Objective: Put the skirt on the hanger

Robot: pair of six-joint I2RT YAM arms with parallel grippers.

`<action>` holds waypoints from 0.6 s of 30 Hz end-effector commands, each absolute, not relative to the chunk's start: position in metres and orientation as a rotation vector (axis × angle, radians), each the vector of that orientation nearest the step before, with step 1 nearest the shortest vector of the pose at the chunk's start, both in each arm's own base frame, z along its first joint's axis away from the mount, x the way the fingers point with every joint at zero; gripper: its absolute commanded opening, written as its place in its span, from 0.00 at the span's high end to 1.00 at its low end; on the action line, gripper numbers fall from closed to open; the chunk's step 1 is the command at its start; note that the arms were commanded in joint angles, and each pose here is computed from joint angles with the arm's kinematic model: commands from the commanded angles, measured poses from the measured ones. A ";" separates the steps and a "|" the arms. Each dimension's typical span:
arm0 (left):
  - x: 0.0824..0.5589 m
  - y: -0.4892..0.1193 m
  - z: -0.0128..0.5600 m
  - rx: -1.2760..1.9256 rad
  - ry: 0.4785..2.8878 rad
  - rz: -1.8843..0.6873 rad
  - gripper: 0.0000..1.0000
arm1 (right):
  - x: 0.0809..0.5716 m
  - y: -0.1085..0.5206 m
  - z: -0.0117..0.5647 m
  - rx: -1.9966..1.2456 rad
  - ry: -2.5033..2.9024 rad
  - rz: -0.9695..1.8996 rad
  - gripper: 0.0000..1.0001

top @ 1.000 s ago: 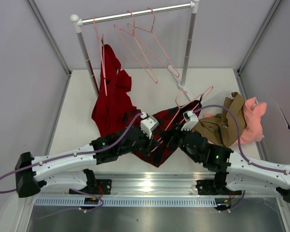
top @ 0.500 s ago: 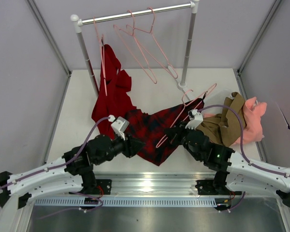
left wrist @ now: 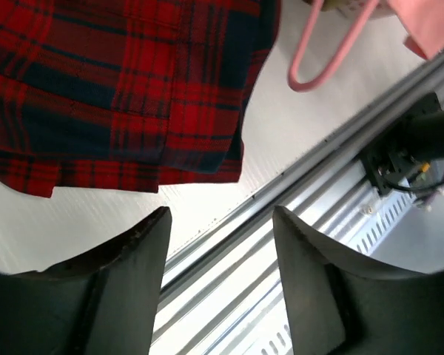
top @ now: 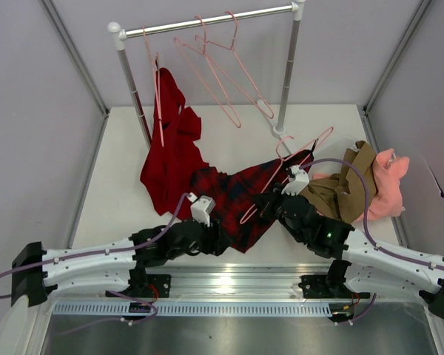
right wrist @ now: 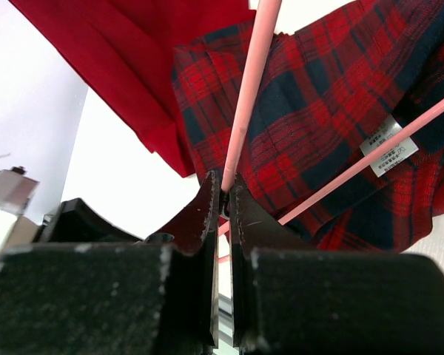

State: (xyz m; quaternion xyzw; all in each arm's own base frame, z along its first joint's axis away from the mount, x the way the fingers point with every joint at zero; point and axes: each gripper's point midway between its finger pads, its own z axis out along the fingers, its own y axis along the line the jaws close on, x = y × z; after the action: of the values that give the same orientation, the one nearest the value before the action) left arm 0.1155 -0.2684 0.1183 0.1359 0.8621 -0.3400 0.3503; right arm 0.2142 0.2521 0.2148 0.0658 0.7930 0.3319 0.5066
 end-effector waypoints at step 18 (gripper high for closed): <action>0.153 -0.315 0.120 0.271 2.120 -0.621 0.25 | 0.221 0.234 0.255 0.259 1.799 0.832 1.00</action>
State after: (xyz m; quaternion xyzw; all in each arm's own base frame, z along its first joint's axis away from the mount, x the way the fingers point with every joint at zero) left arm 0.1390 -0.2980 0.0939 0.1305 0.8761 -0.2419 0.3961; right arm 0.2106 0.2436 0.2262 0.0775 0.7858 0.3432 0.5087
